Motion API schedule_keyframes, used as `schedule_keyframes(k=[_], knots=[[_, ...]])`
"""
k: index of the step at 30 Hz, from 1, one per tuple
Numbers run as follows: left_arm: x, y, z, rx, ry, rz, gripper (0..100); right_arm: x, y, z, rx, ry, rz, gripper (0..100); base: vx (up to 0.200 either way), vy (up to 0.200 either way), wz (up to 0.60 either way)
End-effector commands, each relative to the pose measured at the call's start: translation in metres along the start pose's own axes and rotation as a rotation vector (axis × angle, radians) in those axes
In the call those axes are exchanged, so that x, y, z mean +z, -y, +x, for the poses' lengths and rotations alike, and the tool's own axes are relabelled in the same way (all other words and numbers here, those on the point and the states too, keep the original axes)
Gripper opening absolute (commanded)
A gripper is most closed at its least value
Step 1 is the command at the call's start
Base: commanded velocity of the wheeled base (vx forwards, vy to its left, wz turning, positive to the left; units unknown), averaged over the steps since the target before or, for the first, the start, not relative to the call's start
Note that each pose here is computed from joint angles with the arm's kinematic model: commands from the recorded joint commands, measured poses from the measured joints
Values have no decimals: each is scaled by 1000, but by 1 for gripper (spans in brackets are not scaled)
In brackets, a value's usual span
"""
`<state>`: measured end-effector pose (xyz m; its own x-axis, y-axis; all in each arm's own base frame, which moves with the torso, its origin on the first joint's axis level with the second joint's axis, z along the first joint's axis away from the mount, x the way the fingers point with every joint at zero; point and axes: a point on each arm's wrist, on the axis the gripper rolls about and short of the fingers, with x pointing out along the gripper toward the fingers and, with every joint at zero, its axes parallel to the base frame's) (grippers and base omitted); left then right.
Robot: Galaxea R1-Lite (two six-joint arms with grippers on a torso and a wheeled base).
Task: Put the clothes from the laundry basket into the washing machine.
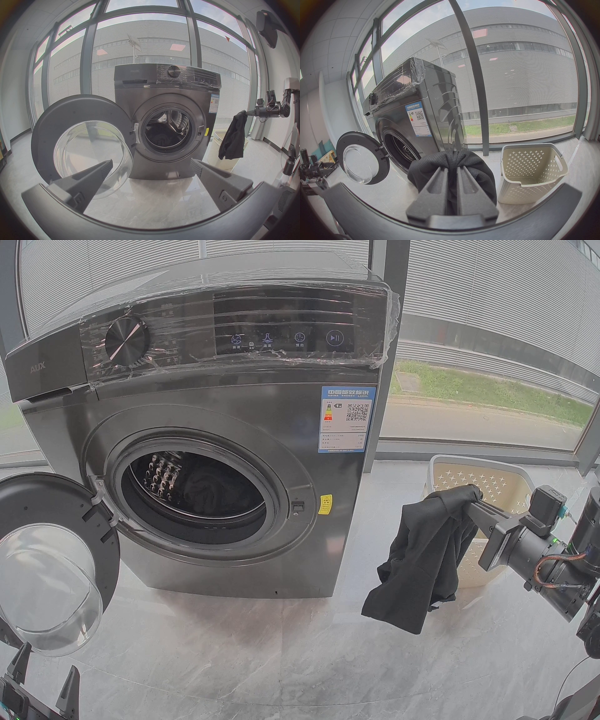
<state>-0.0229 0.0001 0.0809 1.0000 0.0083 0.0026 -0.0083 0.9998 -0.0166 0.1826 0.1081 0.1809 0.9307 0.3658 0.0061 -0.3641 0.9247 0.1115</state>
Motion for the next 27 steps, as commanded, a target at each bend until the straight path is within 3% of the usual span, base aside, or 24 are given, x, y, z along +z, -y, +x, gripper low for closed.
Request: schedule_keyframes(k=[1, 27], knots=[[-4, 0, 0, 1, 2, -2, 100, -1, 0, 1, -1, -3, -1, 0, 0, 200, 0], [-4, 0, 0, 1, 2, -3, 100, -3, 0, 0, 0, -12, -2, 0, 0, 200, 0]])
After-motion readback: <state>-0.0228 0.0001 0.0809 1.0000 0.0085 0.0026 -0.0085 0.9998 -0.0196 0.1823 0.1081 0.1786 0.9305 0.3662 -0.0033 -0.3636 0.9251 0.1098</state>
